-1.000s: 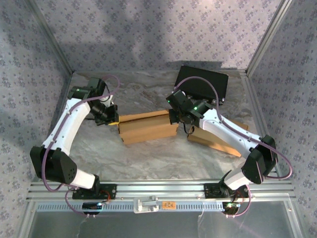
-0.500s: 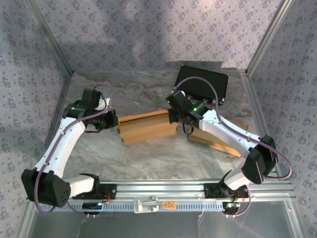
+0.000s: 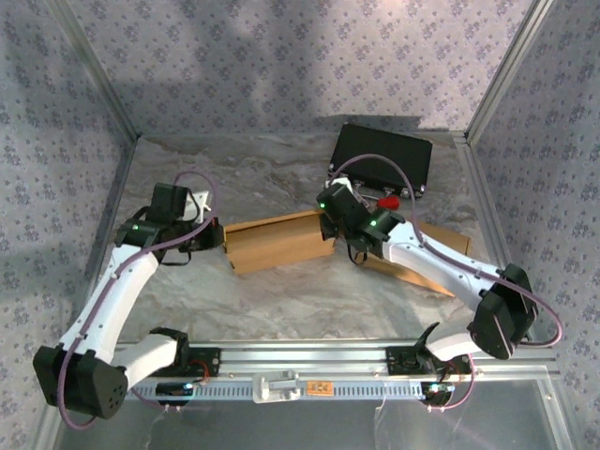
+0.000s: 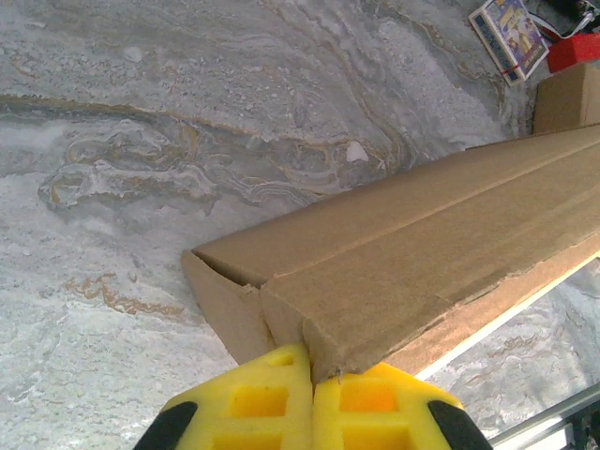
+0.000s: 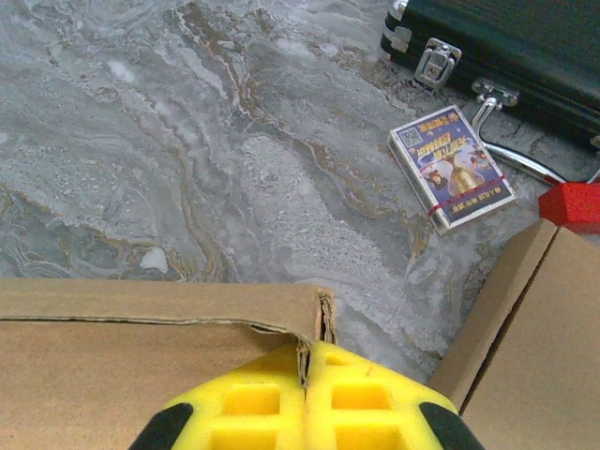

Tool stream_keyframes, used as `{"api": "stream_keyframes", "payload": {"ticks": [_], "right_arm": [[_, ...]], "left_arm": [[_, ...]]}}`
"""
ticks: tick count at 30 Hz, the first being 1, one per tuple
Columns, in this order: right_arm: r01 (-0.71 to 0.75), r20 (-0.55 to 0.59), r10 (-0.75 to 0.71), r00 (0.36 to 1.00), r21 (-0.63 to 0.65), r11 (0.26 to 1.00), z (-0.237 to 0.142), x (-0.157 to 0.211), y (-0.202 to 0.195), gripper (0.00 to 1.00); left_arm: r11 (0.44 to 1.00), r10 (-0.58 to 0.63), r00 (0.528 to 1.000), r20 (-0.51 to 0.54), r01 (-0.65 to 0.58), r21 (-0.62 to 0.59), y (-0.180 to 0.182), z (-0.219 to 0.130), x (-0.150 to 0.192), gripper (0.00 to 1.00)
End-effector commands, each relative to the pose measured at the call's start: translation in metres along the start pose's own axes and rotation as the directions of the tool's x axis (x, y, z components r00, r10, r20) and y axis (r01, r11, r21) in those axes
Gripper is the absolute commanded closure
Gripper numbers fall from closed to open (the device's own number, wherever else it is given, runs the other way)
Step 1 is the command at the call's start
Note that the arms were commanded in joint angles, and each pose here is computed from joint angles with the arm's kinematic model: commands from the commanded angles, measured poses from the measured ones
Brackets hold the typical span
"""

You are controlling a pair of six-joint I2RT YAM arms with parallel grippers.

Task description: Fold the paper box

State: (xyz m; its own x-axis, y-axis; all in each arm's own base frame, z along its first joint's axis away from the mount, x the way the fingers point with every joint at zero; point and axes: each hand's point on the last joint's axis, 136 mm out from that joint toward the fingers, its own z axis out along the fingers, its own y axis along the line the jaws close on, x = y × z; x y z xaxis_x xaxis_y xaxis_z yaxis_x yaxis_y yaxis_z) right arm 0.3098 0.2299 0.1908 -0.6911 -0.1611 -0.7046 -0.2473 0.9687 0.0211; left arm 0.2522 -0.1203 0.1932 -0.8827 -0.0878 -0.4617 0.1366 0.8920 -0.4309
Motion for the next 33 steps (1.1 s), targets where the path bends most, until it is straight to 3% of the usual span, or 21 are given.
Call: {"api": "stream_keyframes", "payload": {"ticks": [1, 7, 15, 21, 27, 32, 33], "right_arm": [[0.055, -0.012, -0.055, 0.998, -0.036, 0.998, 0.004, 0.016, 0.009, 1.0], [0.061, 0.012, -0.06, 0.998, -0.042, 0.997, 0.007, 0.015, 0.012, 1.0], [0.064, 0.008, -0.064, 0.998, -0.038, 0.997, 0.009, 0.019, 0.015, 1.0], [0.04, -0.014, -0.041, 0.999, -0.035, 0.999, 0.0, 0.021, 0.011, 0.99], [-0.092, -0.067, 0.087, 0.994, -0.077, 0.993, -0.019, 0.013, 0.01, 0.68], [-0.3, -0.171, 0.276, 0.946, -0.136, 0.944, -0.042, 0.017, 0.008, 0.51], [-0.367, -0.165, 0.342, 0.925, -0.162, 0.916, -0.054, 0.003, 0.008, 0.5]], "left_arm": [[1.0, 0.021, 0.998, -0.051, -0.021, 0.005, -0.001, 0.009, 0.019, 0.96], [0.999, -0.027, 1.0, -0.007, 0.027, -0.044, 0.005, 0.014, 0.026, 0.97], [0.995, 0.08, 0.993, 0.092, -0.074, -0.064, 0.003, 0.018, 0.035, 0.97], [0.991, 0.105, 0.989, 0.107, -0.095, -0.095, 0.014, 0.025, 0.049, 0.96], [0.99, 0.089, 0.989, 0.115, -0.075, -0.123, 0.017, 0.028, 0.049, 0.97], [0.986, 0.084, 0.988, 0.132, -0.064, -0.152, 0.018, 0.026, 0.042, 0.96], [0.986, 0.084, 0.987, 0.134, -0.063, -0.156, 0.017, 0.026, 0.041, 0.96]]}}
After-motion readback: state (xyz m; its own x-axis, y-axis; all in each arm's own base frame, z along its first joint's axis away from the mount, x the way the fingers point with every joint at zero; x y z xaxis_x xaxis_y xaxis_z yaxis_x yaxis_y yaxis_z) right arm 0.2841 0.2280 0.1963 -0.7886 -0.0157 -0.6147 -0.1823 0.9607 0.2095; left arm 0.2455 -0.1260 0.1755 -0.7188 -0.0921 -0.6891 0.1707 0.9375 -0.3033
